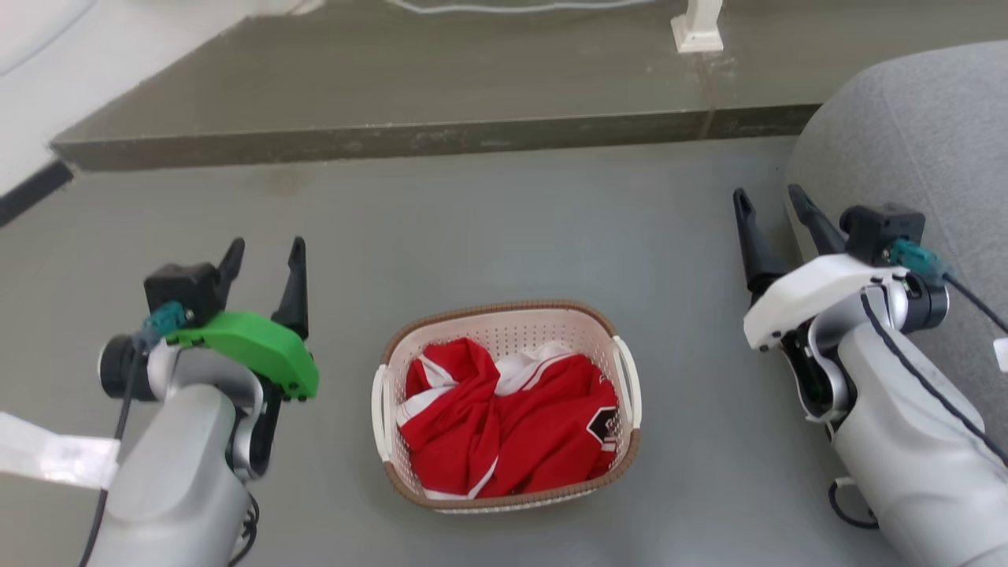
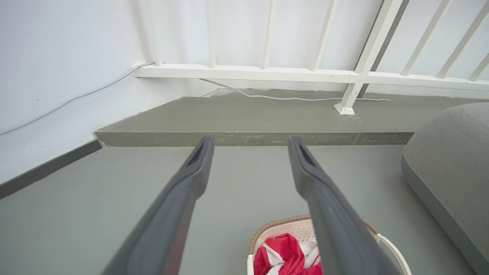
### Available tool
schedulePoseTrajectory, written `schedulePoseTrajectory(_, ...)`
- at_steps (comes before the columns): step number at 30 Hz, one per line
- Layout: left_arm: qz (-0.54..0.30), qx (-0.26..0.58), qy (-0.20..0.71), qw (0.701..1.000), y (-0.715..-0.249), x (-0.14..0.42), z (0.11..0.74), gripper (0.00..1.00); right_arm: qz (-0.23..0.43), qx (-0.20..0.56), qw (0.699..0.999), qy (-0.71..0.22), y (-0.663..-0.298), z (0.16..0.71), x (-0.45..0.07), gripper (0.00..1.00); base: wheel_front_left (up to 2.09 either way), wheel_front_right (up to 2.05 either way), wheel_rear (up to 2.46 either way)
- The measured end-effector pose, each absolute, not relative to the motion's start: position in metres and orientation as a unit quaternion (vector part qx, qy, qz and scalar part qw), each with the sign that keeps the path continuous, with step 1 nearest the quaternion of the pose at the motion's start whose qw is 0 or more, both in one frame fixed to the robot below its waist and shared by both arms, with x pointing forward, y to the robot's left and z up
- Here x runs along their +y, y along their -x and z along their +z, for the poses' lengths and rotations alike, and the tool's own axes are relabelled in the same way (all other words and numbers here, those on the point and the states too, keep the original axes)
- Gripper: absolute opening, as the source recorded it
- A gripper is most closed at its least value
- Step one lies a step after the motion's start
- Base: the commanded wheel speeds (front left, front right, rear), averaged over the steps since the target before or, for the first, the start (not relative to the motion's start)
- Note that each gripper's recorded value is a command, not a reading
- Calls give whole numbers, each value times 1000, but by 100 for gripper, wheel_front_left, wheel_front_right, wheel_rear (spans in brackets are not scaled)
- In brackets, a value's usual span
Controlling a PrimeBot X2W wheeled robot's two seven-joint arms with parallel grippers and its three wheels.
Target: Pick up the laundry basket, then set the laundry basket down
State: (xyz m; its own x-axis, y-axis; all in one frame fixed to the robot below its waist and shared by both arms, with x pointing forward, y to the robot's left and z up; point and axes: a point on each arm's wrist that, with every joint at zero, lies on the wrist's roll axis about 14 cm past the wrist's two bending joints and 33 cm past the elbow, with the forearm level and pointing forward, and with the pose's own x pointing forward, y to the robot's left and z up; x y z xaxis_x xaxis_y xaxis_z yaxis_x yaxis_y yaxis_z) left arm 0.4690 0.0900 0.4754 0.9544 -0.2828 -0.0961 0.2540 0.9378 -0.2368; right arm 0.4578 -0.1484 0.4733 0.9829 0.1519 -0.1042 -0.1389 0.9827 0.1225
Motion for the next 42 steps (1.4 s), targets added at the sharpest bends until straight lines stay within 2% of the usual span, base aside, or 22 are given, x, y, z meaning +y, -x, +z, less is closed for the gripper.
schedulePoseTrajectory(14, -129, 34, 120, 984, -435, 90, 490, 100, 66, 26, 996, -51, -426, 488, -152, 100, 0, 0, 0)
schedulePoseTrajectory(29, -108, 41, 126, 985, -401, 101, 480, 100, 45, 35, 997, -55, -396, 476, -162, 100, 0, 0, 0)
schedulePoseTrajectory(42, -103, 26, 122, 987, -388, 107, 486, 100, 45, 30, 997, -49, -385, 477, -162, 100, 0, 0, 0)
